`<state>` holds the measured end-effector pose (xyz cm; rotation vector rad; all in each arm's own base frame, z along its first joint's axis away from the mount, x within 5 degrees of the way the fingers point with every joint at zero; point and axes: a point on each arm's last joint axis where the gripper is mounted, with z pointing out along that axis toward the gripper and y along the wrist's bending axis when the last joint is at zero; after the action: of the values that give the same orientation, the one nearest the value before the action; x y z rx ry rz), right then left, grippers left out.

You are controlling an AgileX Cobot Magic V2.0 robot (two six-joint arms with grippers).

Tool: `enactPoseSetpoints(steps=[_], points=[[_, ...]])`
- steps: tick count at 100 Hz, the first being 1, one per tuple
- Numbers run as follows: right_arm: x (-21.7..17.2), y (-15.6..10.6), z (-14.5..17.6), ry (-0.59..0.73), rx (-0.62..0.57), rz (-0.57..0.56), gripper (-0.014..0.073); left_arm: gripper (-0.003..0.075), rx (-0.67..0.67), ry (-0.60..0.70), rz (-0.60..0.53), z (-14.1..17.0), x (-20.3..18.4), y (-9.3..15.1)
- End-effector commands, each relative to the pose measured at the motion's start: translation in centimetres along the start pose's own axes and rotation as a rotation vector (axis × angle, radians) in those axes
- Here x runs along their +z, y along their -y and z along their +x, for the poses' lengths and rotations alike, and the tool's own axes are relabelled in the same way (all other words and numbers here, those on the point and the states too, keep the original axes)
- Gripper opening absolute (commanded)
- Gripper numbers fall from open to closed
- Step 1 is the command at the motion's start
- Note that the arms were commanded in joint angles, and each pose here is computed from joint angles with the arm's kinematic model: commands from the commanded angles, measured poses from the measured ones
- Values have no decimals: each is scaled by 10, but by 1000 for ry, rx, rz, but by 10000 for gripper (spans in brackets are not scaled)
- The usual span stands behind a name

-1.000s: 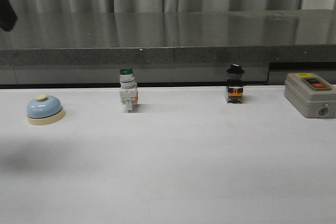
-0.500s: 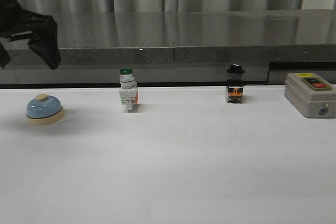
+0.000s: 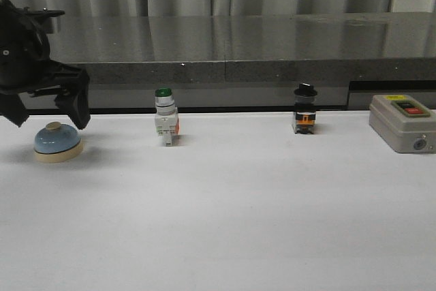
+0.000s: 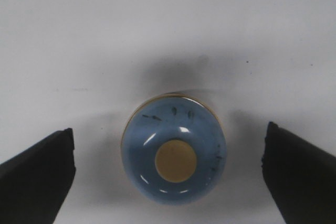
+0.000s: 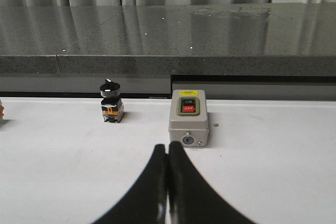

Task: Place and press bell with both arms
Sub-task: 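Lower the left gripper over the blue bell and close on it, then lift the bell with the left gripper and carry it toward table center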

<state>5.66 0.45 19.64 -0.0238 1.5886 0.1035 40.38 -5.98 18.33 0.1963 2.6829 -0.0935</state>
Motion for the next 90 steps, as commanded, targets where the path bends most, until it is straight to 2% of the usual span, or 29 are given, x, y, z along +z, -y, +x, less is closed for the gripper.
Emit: enactPoseSetpoints(steps=[1,34,46,58,68,75,90], points=[[-3,-1,-15,120,-11,-2,-64,689,-2,113,5,-18,-19,4],[-3,-1,-15,120,-11,-2,-64,675,-4,62,4,-11,5,3],[-3,-1,-15,120,-11,-2,-64,567,-4,62,4,-11,5,3],[-3,-1,-15,120,-11,-2,-64,376,-4,51,4,-10,5,3],[-3,-1,-15,120,-11,-2,-64,257,2,35,3,-9,4,3],[-3,-1,-15,120,-11,-2,-64,221,4,27,3,-9,0,3],[-3,-1,-15,120,-11,-2,-64,217,5,13,6,-8,-18,4]])
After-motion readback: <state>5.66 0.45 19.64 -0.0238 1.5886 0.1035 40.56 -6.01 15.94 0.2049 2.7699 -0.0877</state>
